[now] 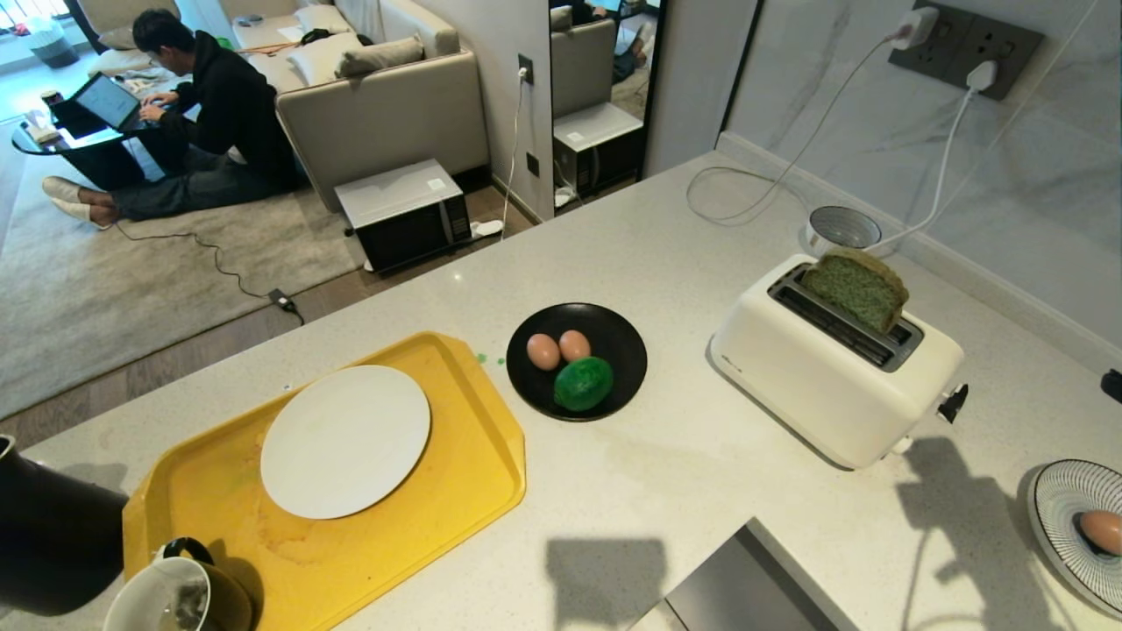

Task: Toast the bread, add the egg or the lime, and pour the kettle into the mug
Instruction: Put the baked bread on a plate

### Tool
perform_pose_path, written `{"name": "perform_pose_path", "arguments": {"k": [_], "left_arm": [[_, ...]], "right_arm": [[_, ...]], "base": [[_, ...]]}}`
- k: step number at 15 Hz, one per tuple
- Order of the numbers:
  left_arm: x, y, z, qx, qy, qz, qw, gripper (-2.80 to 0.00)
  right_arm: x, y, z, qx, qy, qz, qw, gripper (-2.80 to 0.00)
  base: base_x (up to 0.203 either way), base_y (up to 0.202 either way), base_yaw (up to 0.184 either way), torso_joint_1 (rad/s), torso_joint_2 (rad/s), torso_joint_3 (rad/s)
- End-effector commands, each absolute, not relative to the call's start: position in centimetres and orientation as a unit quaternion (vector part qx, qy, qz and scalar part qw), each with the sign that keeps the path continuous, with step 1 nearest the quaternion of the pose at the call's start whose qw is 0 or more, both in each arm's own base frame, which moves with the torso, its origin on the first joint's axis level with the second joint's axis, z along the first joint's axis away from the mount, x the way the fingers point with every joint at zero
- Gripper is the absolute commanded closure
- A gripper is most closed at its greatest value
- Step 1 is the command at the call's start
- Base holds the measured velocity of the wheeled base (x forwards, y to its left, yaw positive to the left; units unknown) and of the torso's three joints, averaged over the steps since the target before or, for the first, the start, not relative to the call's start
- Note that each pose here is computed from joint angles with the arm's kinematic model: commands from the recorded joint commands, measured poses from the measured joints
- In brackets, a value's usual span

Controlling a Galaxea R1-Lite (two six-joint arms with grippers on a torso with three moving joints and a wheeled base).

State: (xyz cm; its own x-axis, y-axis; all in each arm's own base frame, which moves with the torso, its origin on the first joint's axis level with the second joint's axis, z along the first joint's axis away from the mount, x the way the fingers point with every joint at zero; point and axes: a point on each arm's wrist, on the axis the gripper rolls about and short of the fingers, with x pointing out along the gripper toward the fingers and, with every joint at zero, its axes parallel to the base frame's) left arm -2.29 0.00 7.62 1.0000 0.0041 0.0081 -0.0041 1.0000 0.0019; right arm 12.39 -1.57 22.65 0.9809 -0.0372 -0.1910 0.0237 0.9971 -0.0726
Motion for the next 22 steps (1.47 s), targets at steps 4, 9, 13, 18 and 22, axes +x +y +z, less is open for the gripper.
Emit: {"name": "perform_pose_path", "arguments": {"k": [4,9,13,18,22], "left_arm": [[-2.28,0.0,7.63,0.001,-0.004,0.002,1.0,0.0],[-2.28,0.0,7.63,0.001,-0.004,0.002,1.0,0.0],[-2.28,0.0,7.63,0.001,-0.004,0.002,1.0,0.0],[-2.28,0.0,7.63,0.001,-0.004,0.002,1.0,0.0],[-2.28,0.0,7.63,0.001,-0.004,0.002,1.0,0.0]], "right_arm": [[13.12,-1.35,22.18,-0.037,0.114,-0.016,0.993,0.0],[13.1,-1.18,22.32,-0.034,0.108,0.002,0.994,0.0],[13.17,-1.09,22.34,-0.031,0.109,0.014,0.993,0.0],[13.29,-1.09,22.36,-0.025,0.11,0.01,0.994,0.0],[13.44,-1.03,22.33,-0.027,0.113,0.005,0.993,0.0]], "base": [[0.0,0.0,0.0,0.0,0.0,0.0],[0.0,0.0,0.0,0.0,0.0,0.0],[0.0,0.0,0.0,0.0,0.0,0.0],[0.0,0.0,0.0,0.0,0.0,0.0],[0.0,0.0,0.0,0.0,0.0,0.0]]}}
